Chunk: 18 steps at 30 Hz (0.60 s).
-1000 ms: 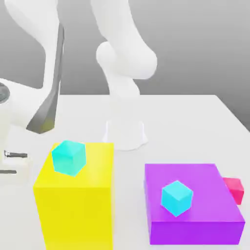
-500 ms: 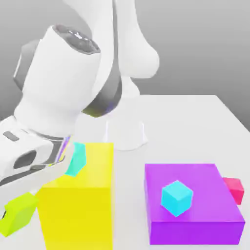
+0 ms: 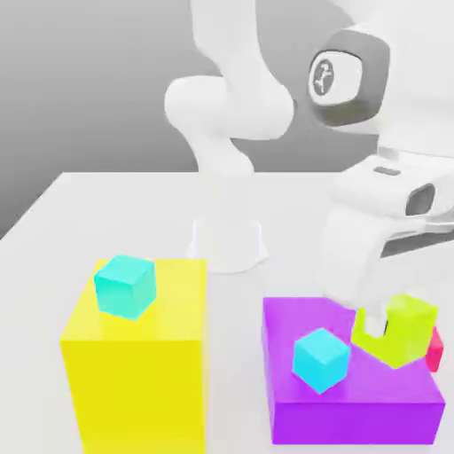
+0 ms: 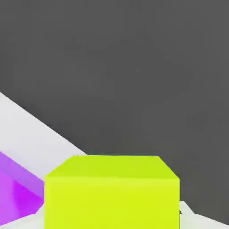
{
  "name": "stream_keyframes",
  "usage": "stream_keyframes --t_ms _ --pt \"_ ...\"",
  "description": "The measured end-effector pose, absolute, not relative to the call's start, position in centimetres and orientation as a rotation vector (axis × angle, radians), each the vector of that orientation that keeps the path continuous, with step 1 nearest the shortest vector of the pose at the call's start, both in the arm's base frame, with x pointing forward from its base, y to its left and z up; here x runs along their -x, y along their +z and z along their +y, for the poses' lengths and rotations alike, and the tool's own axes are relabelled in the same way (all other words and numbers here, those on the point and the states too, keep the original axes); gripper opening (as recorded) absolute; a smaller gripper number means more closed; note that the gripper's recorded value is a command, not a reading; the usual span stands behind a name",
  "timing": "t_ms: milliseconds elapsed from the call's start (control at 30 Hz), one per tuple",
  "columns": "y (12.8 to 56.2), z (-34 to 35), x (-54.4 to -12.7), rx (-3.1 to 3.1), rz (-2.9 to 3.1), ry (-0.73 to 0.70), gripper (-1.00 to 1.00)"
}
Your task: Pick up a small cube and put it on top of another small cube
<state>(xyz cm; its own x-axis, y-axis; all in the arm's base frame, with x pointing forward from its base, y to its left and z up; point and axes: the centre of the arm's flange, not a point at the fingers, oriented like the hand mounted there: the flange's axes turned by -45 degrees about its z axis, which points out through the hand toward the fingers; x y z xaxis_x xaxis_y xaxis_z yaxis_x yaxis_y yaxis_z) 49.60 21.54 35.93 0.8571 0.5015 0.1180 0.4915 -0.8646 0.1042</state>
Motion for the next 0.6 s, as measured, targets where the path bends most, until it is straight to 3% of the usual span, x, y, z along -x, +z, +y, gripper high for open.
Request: stream_keyframes --t_ms 333,433,600 --pt "35.3 32.8 -39.7 -3.211 0.237 0.101 -1.00" --pt "34.6 25.9 -43.0 -3.192 -0.230 0.079 -1.00" --pt "33.7 19.8 -43.7 -3.063 -0.816 0.039 -1.00"
